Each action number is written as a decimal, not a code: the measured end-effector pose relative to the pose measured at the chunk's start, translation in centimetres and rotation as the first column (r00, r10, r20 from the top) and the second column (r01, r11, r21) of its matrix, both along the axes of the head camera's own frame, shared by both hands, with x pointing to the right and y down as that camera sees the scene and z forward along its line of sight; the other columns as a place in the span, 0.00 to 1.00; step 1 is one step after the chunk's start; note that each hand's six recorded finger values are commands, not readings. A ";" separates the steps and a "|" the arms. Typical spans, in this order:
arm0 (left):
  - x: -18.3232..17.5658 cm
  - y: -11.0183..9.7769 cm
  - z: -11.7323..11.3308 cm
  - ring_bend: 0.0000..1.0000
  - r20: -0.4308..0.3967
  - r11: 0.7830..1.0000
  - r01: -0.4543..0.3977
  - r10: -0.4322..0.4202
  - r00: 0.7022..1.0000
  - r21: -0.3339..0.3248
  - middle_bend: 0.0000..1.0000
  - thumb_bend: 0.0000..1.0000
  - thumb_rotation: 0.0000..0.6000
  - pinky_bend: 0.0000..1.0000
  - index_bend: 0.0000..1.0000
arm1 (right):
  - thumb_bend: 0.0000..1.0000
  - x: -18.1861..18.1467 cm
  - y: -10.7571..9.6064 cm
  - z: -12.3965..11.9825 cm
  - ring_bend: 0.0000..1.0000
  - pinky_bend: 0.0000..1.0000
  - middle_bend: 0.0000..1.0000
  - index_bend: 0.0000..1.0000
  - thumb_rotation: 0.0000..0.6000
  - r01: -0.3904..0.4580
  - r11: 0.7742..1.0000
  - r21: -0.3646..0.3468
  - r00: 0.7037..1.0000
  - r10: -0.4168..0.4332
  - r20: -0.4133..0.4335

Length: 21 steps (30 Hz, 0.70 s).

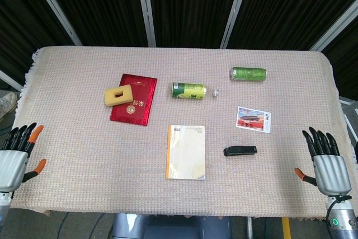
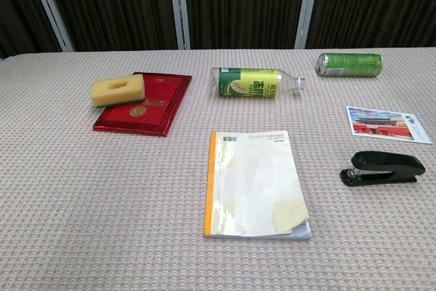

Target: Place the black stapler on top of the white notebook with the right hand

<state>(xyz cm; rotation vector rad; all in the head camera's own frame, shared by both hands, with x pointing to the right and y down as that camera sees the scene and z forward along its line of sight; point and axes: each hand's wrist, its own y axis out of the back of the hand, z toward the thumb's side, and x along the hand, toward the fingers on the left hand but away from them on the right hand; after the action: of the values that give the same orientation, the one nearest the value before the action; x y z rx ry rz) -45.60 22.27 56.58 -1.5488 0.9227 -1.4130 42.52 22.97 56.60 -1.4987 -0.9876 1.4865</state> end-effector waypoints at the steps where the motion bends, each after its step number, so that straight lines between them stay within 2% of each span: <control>1: 0.0 0.0 0.0 0.00 0.000 1.000 0.001 -0.001 1.000 -0.001 0.00 0.32 1.00 0.06 0.00 | 0.12 0.0 0.0 0.1 0.00 0.00 0.00 0.00 1.00 -0.001 1.000 -0.003 1.000 0.001 -0.002; 11: 0.0 -0.1 -0.4 0.00 -0.006 1.000 0.013 -0.013 1.000 0.015 0.00 0.32 1.00 0.06 0.00 | 0.12 0.1 0.3 0.7 0.00 0.00 0.00 0.00 1.00 -0.001 0.999 -0.052 1.000 0.000 -0.005; 14: 0.4 -0.3 -0.5 0.00 -0.018 1.000 -0.002 0.002 1.000 0.028 0.00 0.32 1.00 0.06 0.00 | 0.12 -0.1 0.5 1.3 0.00 0.00 0.01 0.09 1.00 0.009 0.996 -0.085 1.000 -0.009 0.001; 18: 0.8 -0.4 -0.2 0.00 -0.024 0.999 -0.019 0.019 1.000 0.027 0.00 0.32 1.00 0.06 0.00 | 0.14 -1.5 0.8 2.5 0.00 0.00 0.08 0.19 1.00 0.063 0.988 -0.139 0.998 -0.060 0.022; 21: 0.8 -0.5 0.1 0.00 -0.022 1.000 -0.020 0.020 1.000 0.017 0.00 0.32 1.00 0.06 0.00 | 0.16 -2.9 1.0 3.5 0.03 0.05 0.14 0.23 1.00 0.112 0.978 -0.173 0.993 -0.107 0.040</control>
<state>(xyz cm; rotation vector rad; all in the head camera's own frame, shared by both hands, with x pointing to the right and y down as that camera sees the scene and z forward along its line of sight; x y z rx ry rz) -44.82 21.74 56.70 -1.5594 0.9280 -1.3732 39.63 23.93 60.07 -1.6775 -0.7945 1.5071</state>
